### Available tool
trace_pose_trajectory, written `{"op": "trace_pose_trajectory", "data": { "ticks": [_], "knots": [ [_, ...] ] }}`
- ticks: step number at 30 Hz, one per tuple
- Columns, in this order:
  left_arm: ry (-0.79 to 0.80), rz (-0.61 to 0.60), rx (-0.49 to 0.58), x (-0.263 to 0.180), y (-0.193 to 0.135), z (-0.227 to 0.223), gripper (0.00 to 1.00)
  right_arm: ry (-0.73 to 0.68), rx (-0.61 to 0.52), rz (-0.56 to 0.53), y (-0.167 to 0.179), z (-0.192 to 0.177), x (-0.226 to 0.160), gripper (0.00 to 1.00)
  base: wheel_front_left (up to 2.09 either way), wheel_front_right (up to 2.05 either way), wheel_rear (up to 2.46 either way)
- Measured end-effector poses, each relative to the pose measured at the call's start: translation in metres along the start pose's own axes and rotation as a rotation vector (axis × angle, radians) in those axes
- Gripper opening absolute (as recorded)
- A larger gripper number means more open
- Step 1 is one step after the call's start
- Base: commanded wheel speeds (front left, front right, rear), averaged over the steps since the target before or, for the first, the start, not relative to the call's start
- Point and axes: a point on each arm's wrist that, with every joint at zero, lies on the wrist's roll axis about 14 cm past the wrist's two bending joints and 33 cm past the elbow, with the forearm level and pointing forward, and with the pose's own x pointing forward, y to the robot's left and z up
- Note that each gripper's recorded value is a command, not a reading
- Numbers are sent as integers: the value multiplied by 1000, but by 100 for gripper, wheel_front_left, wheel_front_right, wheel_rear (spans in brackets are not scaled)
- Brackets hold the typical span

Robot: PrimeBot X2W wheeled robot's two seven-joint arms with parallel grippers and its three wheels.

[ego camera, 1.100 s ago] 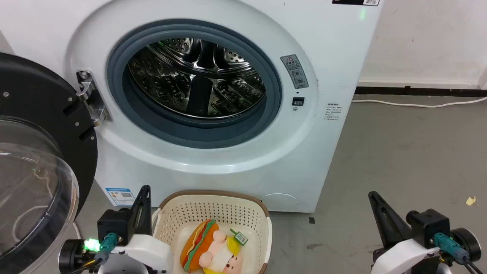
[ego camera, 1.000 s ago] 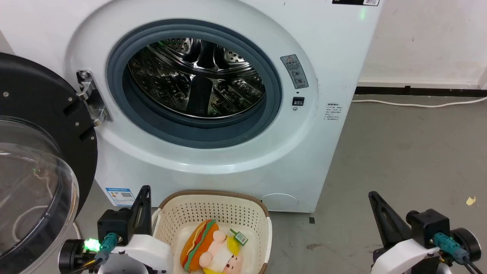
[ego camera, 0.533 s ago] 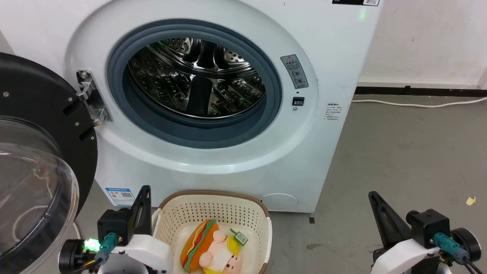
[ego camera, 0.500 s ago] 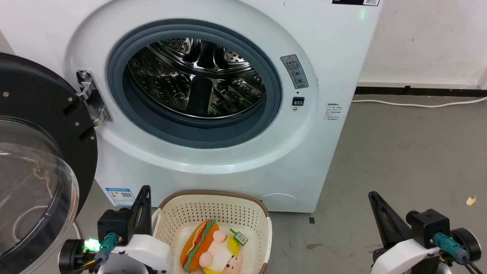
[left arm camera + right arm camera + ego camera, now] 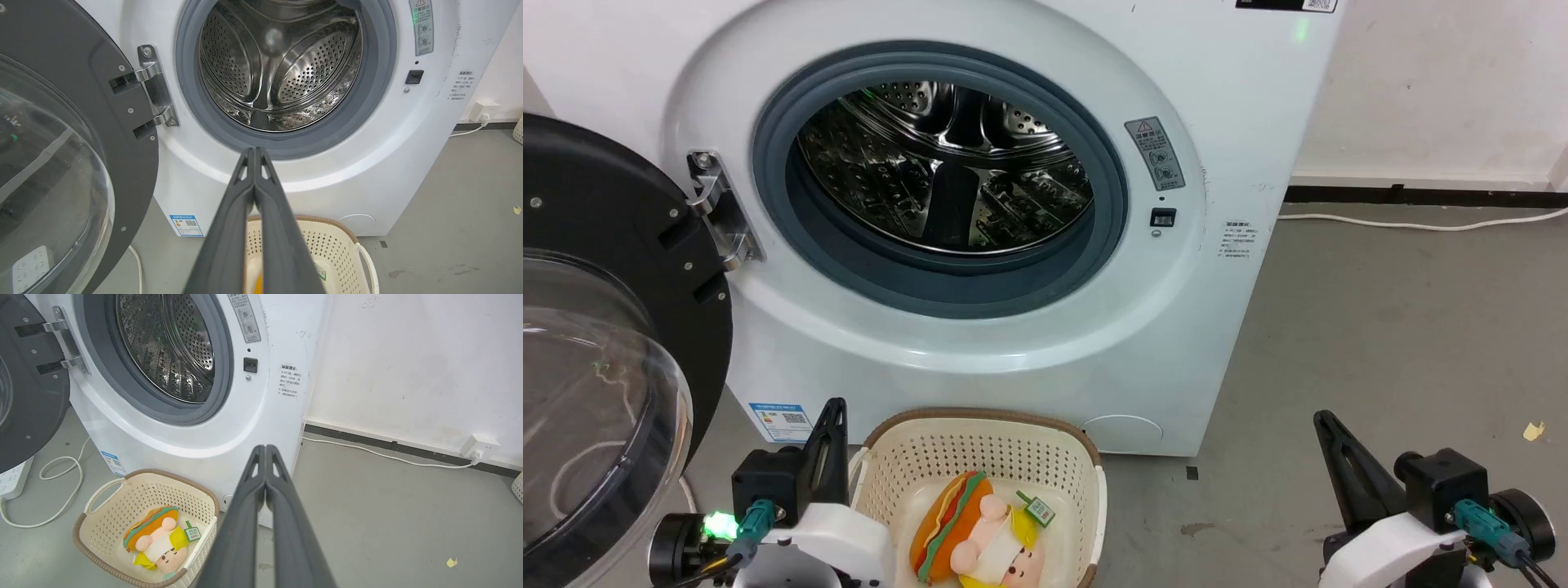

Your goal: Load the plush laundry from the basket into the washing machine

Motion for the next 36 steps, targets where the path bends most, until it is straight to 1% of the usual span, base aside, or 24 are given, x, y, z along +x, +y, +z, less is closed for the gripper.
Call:
{"op": "trace_pose_trajectory", "data": {
  "ticks": [5, 6, 23, 36],
  "knots": [
    [0, 0, 0, 0, 0, 0, 0, 0, 0, 0, 0, 0, 0, 0, 0, 0, 0],
    [0, 0, 0, 0, 0, 0, 100, 0, 0, 0, 0, 0, 0, 100, 0, 0, 0],
    [-2, -20, -1, 2, -7, -3, 100, -4, 18, -4, -1, -2, 1, 100, 0, 0, 0],
    [76, -66, -6, 18, -22, -35, 100, 8, 56, -31, -11, -13, 9, 100, 0, 0, 0]
  ]
}}
